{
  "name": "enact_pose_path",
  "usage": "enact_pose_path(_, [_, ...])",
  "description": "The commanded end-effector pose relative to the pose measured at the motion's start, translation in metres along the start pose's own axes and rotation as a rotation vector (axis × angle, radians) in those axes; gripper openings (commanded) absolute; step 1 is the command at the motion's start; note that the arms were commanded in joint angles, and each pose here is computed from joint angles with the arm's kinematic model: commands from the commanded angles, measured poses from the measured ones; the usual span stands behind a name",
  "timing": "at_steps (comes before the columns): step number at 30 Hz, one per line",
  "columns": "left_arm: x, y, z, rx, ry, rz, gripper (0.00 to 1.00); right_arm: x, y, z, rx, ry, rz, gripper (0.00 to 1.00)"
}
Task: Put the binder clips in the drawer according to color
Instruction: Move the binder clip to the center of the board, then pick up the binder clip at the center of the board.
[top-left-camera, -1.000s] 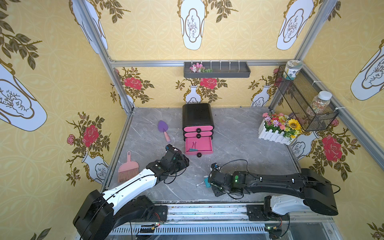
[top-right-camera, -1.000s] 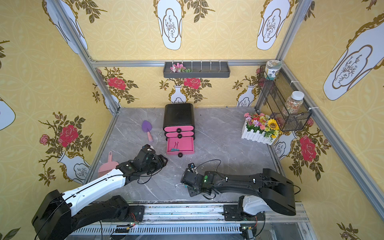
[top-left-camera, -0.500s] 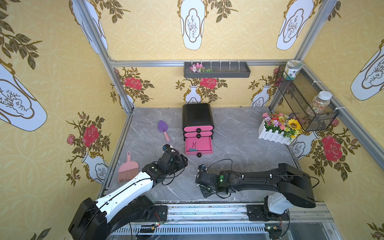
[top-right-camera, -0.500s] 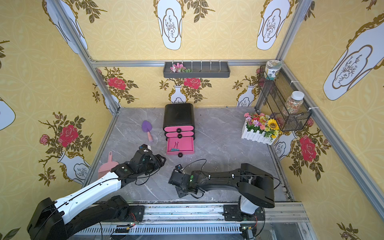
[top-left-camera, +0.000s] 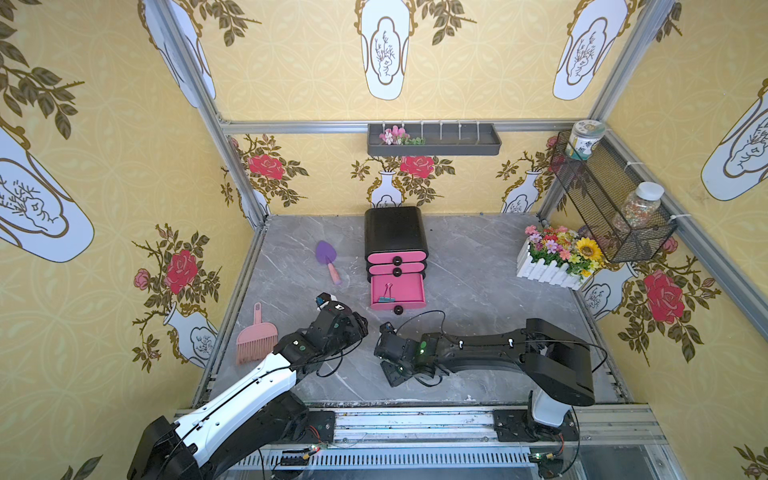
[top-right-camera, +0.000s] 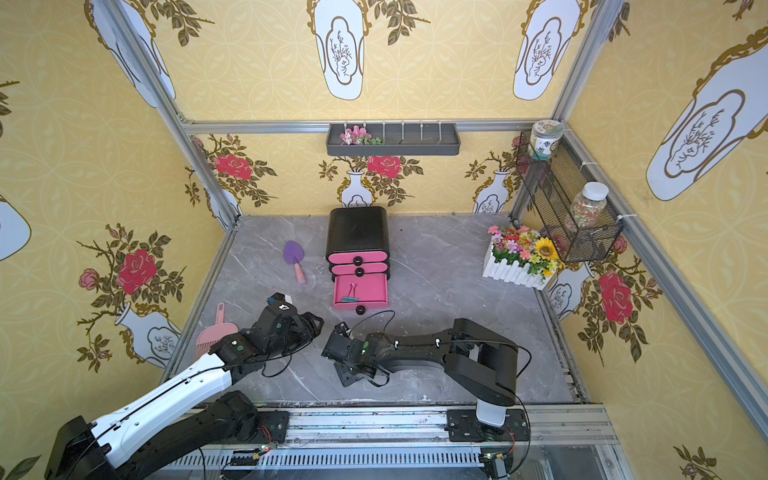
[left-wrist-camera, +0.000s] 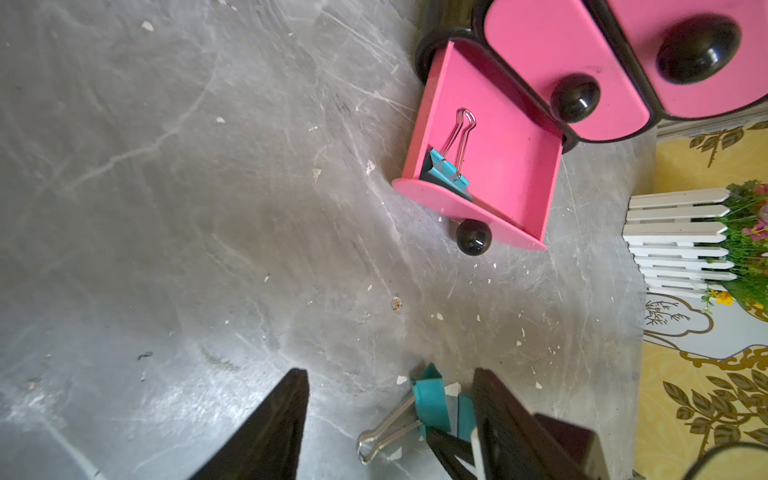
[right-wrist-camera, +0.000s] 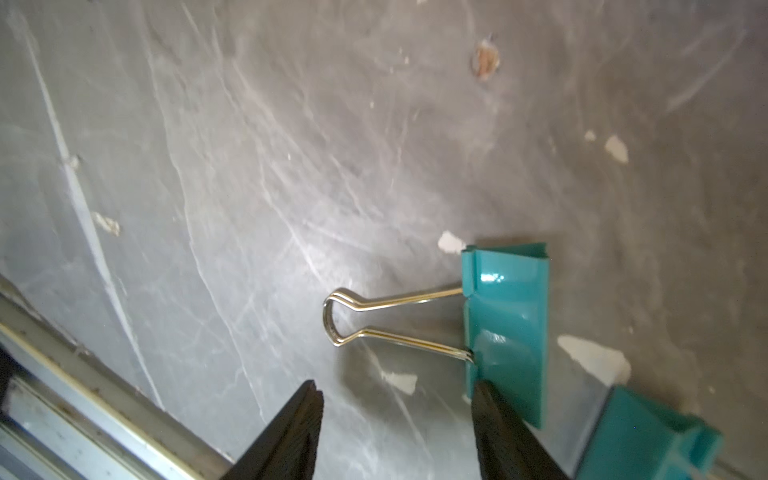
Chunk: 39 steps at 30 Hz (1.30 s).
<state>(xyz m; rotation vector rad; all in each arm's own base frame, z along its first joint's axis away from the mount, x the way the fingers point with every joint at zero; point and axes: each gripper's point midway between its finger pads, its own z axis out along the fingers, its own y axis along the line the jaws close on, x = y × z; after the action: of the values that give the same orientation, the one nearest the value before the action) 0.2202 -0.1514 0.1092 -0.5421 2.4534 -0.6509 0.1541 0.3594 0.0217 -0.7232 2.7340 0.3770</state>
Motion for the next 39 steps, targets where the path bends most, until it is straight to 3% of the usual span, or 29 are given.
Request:
enact_pose_path(1, [-0.002,0.011,-0.005,-0.036,-0.021,-0.004,0.69,-0.001,-0.001,0.01,-0.017,0.043,-0.013,0.63])
enact_pose_path(6, [-0.006,0.014,-0.014,-0.034,-0.039,-0.012,0.7,-0.02,0.019,-0.011,-0.053,-0.026,-0.073,0.64])
enact_pose_path(10, [0.001,0.002,-0.007,0.011,0.014,0.05,0.73,-0.023,0.017,-0.045,-0.058,-0.088,-0.067,0.68])
enact_pose_path(17, [0.016,-0.028,0.017,0.078,0.134,0.277,0.75,-0.012,-0.039,-0.094,-0.043,-0.172,0.089,0.76])
enact_pose_path(24, [0.046,-0.042,0.053,0.005,0.243,0.486,0.82,0.007,-0.101,-0.126,-0.015,-0.231,0.25,0.81])
enact_pose_path(32, [0.071,-0.048,0.086,-0.087,0.311,0.66,0.82,0.013,-0.112,-0.139,0.005,-0.249,0.271,0.82])
enact_pose_path(39, [0.09,-0.052,0.092,-0.018,0.37,0.788,0.84,0.014,-0.114,-0.137,0.009,-0.243,0.272,0.82])
